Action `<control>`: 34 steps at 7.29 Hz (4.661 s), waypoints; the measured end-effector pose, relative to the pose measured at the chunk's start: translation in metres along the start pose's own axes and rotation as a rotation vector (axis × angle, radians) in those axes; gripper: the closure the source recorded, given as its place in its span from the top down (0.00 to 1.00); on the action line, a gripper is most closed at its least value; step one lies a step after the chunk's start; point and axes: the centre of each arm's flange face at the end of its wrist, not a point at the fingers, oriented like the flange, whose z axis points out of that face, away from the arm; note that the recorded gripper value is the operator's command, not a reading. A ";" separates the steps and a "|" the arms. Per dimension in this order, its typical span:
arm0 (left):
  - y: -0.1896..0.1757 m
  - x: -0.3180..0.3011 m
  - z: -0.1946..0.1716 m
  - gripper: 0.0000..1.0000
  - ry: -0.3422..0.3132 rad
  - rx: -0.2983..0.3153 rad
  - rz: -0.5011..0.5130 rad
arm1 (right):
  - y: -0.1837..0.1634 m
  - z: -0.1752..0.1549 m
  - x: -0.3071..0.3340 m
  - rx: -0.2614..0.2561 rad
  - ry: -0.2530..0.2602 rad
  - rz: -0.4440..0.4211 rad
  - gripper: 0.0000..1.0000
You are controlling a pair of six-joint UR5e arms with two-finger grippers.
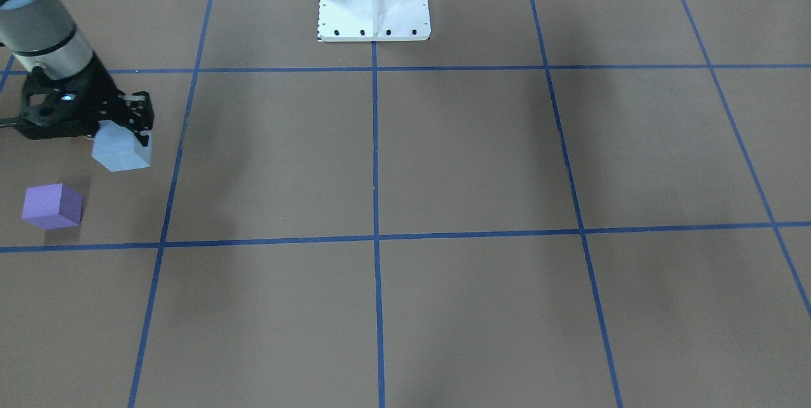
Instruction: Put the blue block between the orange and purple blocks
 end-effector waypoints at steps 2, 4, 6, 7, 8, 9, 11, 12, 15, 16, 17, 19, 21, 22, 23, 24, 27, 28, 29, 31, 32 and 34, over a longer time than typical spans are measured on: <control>-0.001 0.002 -0.001 1.00 0.001 0.003 0.001 | 0.029 0.033 0.093 0.023 -0.047 0.042 0.00; -0.002 0.005 -0.005 1.00 -0.001 0.010 -0.001 | 0.053 0.061 0.139 0.075 -0.111 0.149 0.00; -0.003 0.008 -0.007 1.00 0.000 0.016 -0.002 | 0.076 0.082 0.156 0.095 -0.114 0.178 0.00; -0.003 0.008 -0.008 1.00 0.004 0.018 -0.002 | 0.084 0.094 0.155 0.099 -0.090 0.167 0.00; -0.003 0.009 -0.008 1.00 0.007 0.020 -0.002 | 0.090 0.106 0.152 0.097 -0.063 0.153 0.04; -0.003 0.009 -0.008 1.00 0.007 0.021 -0.002 | 0.095 0.116 0.149 0.092 -0.046 0.139 0.37; -0.003 0.009 -0.008 1.00 0.009 0.022 -0.002 | 0.099 0.125 0.143 0.083 -0.037 0.118 1.00; -0.003 0.009 -0.008 1.00 0.009 0.022 -0.002 | 0.099 0.125 0.142 0.085 -0.036 0.107 1.00; 0.001 0.014 -0.012 1.00 0.007 0.027 0.002 | 0.089 0.096 0.146 0.092 -0.073 0.066 1.00; 0.001 0.015 -0.012 1.00 0.011 0.030 0.002 | 0.080 0.076 0.165 0.079 -0.087 0.052 1.00; 0.001 0.017 -0.012 1.00 0.020 0.032 0.002 | 0.074 0.055 0.190 0.072 -0.078 0.023 1.00; 0.000 0.018 -0.012 1.00 0.031 0.036 0.003 | 0.064 -0.001 0.244 0.046 -0.037 -0.045 1.00; 0.001 0.017 -0.011 1.00 0.034 0.035 0.001 | 0.073 -0.055 0.308 -0.021 0.001 -0.116 1.00; 0.001 0.016 -0.010 1.00 0.035 0.033 0.000 | 0.088 -0.061 0.332 -0.065 -0.003 -0.127 1.00; 0.001 0.015 -0.009 1.00 0.035 0.031 0.000 | 0.100 -0.061 0.343 -0.087 -0.009 -0.125 1.00; 0.001 0.015 -0.009 1.00 0.035 0.030 0.000 | 0.104 -0.060 0.347 -0.096 -0.012 -0.123 1.00; 0.003 0.012 -0.005 1.00 0.039 0.023 -0.041 | 0.105 -0.061 0.349 -0.099 -0.012 -0.109 1.00; 0.004 0.010 -0.004 1.00 0.038 0.020 -0.058 | 0.104 -0.061 0.348 -0.097 -0.012 -0.106 1.00; 0.004 0.009 -0.003 1.00 0.038 0.019 -0.063 | 0.103 -0.061 0.348 -0.097 -0.012 -0.105 1.00; 0.003 0.011 -0.006 1.00 0.037 0.023 -0.067 | 0.103 -0.061 0.348 -0.097 -0.013 -0.104 1.00; 0.003 0.011 -0.007 1.00 0.035 0.024 -0.068 | 0.103 -0.061 0.348 -0.097 -0.014 -0.104 1.00; 0.004 0.012 -0.008 1.00 0.037 0.024 -0.064 | 0.103 -0.061 0.346 -0.094 -0.029 -0.105 1.00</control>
